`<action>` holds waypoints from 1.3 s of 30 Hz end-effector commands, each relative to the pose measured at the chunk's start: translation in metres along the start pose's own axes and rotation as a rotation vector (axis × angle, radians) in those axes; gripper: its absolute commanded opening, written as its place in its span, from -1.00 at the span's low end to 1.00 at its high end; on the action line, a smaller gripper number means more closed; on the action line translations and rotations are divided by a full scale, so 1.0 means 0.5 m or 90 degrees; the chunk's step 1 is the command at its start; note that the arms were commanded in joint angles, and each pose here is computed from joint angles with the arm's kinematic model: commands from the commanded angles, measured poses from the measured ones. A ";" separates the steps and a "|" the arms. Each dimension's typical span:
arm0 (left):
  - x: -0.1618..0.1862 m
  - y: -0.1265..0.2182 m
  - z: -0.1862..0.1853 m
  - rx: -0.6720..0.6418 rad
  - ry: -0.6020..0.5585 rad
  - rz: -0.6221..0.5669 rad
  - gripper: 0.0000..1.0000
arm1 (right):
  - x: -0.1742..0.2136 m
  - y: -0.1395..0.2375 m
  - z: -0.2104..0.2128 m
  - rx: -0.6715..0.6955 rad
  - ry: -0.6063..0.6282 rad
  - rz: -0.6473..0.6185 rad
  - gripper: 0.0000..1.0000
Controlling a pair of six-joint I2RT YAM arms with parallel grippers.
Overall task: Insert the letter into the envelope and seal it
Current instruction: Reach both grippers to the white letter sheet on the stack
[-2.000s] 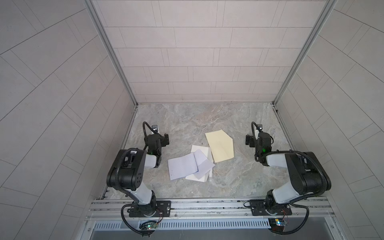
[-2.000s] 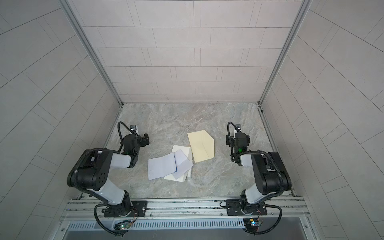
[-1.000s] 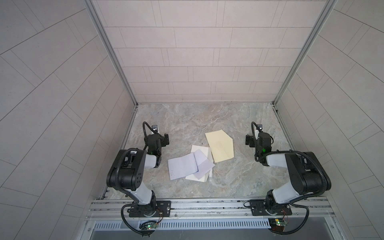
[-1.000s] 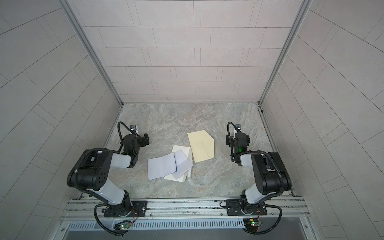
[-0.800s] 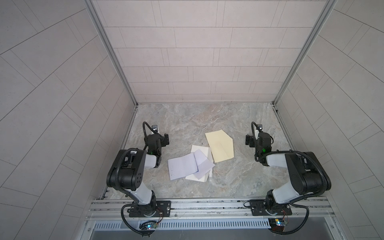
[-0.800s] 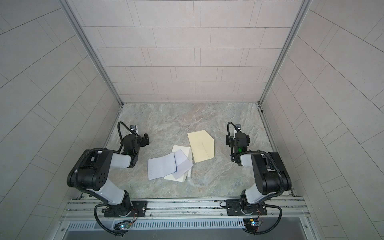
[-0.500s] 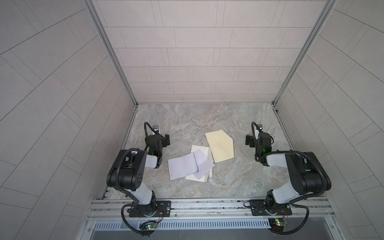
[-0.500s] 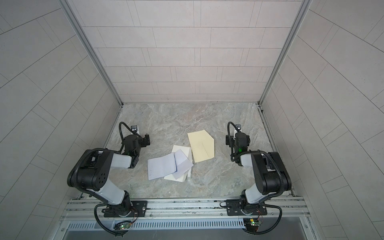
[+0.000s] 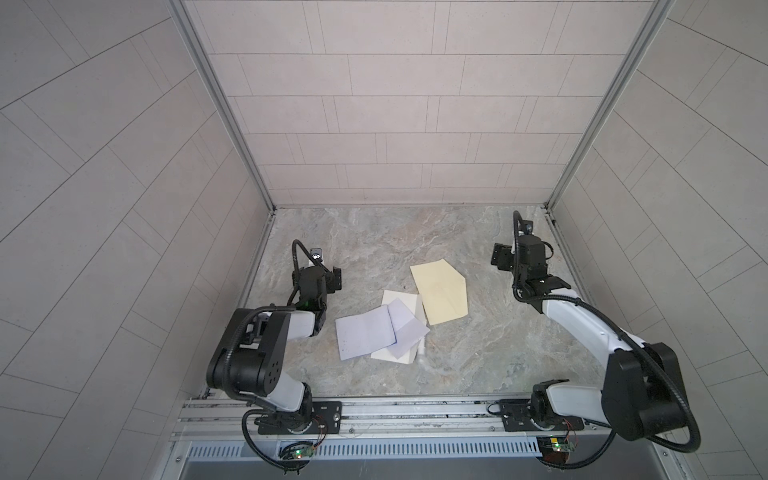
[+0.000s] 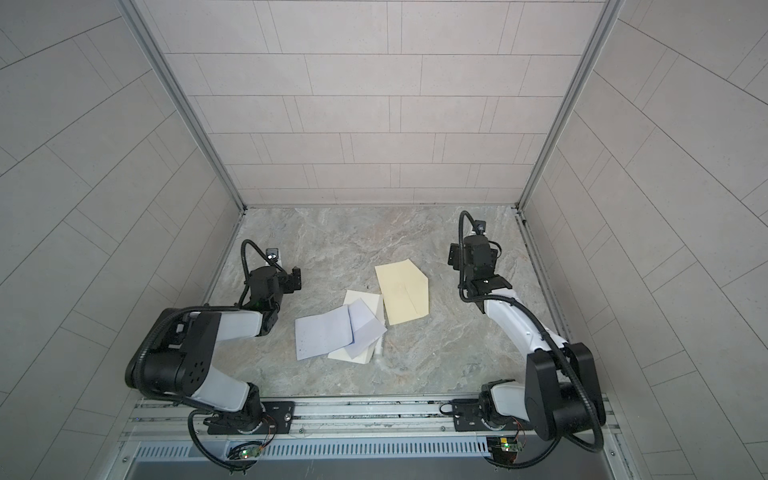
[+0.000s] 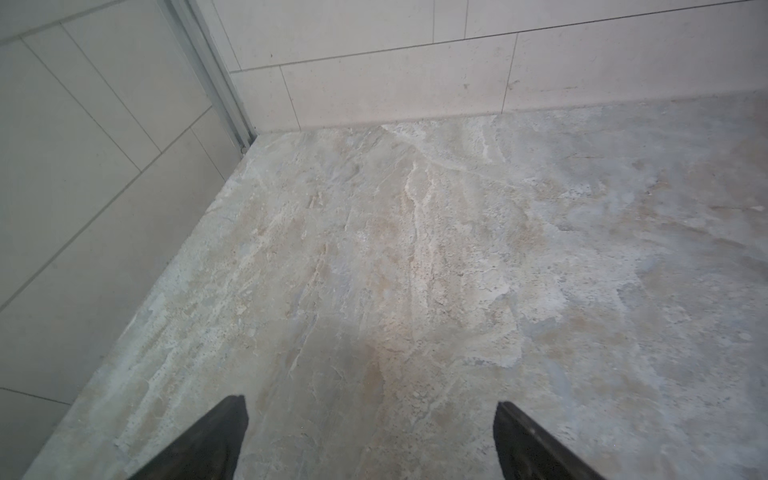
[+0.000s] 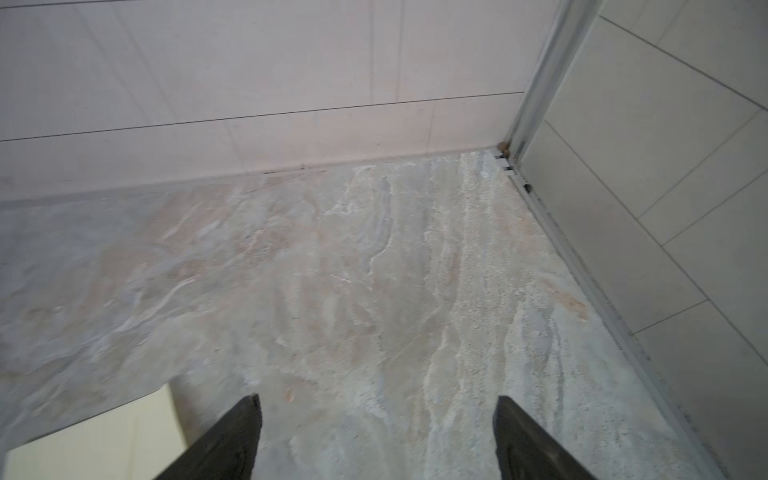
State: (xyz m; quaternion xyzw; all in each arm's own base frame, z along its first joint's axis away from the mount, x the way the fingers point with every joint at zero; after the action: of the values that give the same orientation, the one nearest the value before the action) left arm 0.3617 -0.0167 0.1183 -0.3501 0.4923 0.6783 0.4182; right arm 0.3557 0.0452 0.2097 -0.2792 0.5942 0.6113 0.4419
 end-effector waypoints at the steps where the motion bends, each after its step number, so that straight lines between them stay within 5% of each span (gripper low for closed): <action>1: -0.053 0.028 -0.030 -0.009 -0.065 0.031 1.00 | 0.144 0.045 0.082 -0.064 0.055 0.181 0.79; 5: -0.086 0.079 -0.104 0.042 -0.114 0.095 1.00 | 0.254 0.117 0.228 -0.259 0.140 0.315 0.79; 9: -0.064 0.120 -0.172 0.161 -0.008 0.172 1.00 | 0.337 0.172 0.300 -0.374 0.199 0.450 0.76; 12: -0.022 0.140 -0.220 0.242 0.070 0.255 1.00 | 0.366 0.173 0.310 -0.386 0.221 0.497 0.73; 21: 0.049 0.183 -0.273 0.290 -0.050 0.357 0.79 | 0.418 0.174 0.337 -0.437 0.258 0.629 0.32; 29: 0.086 0.202 -0.292 0.322 -0.099 0.391 0.52 | 0.423 0.181 0.327 -0.462 0.233 0.658 0.11; 32: 0.094 0.200 -0.304 0.336 -0.099 0.398 0.43 | 0.423 0.183 0.326 -0.473 0.223 0.668 -0.08; 39: 0.091 0.193 -0.319 0.347 -0.106 0.400 0.35 | 0.398 0.177 0.332 -0.496 0.172 0.663 -0.93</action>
State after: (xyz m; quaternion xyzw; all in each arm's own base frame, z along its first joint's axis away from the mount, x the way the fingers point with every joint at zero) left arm 0.2592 -0.1681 0.0622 0.0002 0.6978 0.6519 0.2967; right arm 0.2191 0.2563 0.0932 -0.1686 0.4543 0.8655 -0.1269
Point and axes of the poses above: each gripper's point midway between its finger pads, its own y axis back along the fingers, its own z axis along the line the jaws close on, x = y × z, the point moved 4 cm from there along y, back along the fingers, and after that the axes turned 6 degrees about -y, right-handed, at the moved point
